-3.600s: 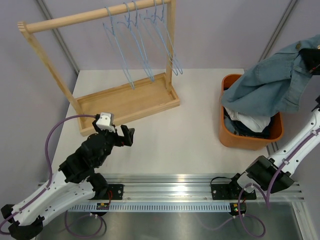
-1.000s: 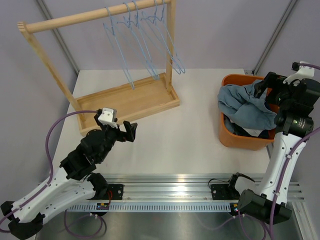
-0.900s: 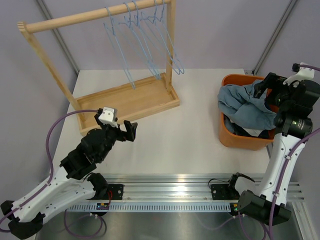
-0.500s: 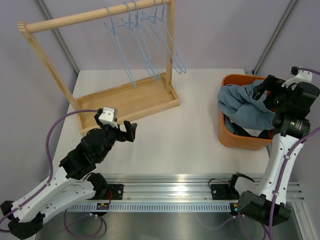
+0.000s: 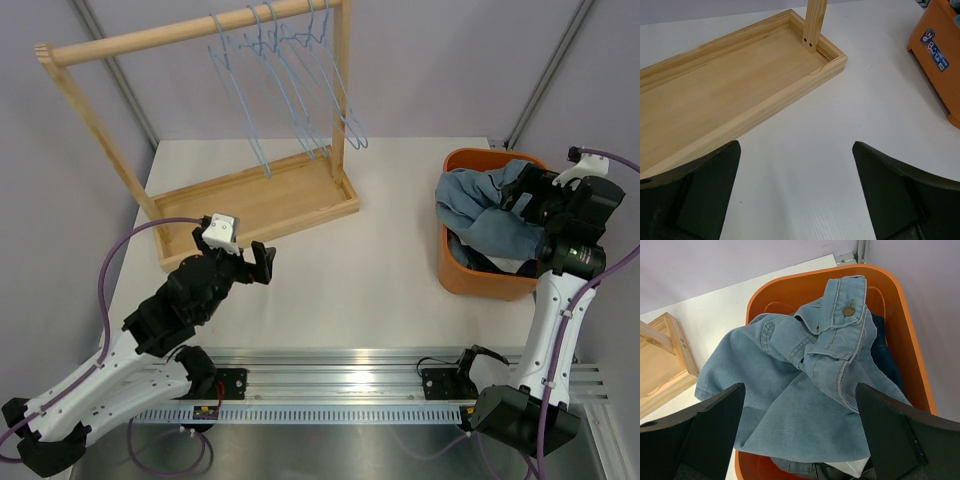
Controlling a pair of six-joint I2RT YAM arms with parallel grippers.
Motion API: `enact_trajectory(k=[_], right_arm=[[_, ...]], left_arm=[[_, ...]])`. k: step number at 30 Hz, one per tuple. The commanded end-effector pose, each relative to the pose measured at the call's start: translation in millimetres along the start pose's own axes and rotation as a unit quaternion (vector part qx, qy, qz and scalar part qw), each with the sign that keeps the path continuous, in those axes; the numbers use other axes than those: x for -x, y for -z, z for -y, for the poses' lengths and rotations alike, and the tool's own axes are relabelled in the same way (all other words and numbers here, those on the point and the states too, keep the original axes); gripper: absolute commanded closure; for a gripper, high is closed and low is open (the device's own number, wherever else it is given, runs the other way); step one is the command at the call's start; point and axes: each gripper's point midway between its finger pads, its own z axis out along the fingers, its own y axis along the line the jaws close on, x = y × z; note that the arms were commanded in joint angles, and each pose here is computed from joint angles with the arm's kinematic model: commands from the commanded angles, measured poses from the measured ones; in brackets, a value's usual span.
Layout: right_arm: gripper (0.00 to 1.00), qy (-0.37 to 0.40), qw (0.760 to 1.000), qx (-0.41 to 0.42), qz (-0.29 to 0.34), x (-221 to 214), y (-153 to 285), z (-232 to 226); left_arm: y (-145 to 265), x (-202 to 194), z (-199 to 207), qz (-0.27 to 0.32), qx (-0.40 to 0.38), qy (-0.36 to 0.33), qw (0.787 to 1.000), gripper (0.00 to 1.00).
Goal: Remove the skirt from the hanger
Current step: Reset both arms
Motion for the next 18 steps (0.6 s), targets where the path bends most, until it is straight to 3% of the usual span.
enact_trajectory(k=[1, 4, 7, 12, 15, 17, 18], right_arm=[[0.01, -0.027, 0.999, 0.047, 0.003, -45.1, -36.6, -3.1], [0.01, -0.051, 0.994, 0.098, -0.019, -95.9, -47.9, -13.8], [0.01, -0.059, 0.991, 0.116, -0.001, -143.9, -63.8, -11.2], [0.01, 0.015, 0.991, 0.127, 0.031, -147.8, -91.3, -18.7], [0.01, -0.003, 0.992, 0.129, -0.004, -157.2, -122.3, -31.9], [0.01, 0.008, 0.993, 0.108, 0.038, -144.2, -139.1, -33.0], [0.01, 0.049, 0.991, 0.115, 0.053, -146.7, -143.7, -52.9]], left_arm=[[-10.0, 27.0, 2.1, 0.034, 0.011, 0.014, 0.999, 0.01], [-20.3, 21.8, -1.2, 0.031, 0.018, 0.022, 0.999, 0.01], [-35.8, 12.1, -8.0, 0.014, 0.026, 0.028, 0.999, 0.01], [-71.3, -16.6, -35.5, -0.030, 0.060, 0.044, 0.997, 0.01], [-92.4, -32.1, -61.8, -0.042, 0.090, 0.061, 0.993, 0.01], [-99.7, -44.7, -88.7, -0.048, 0.122, 0.068, 0.989, 0.01], [-105.2, -55.7, -98.2, -0.054, 0.133, 0.066, 0.987, 0.01]])
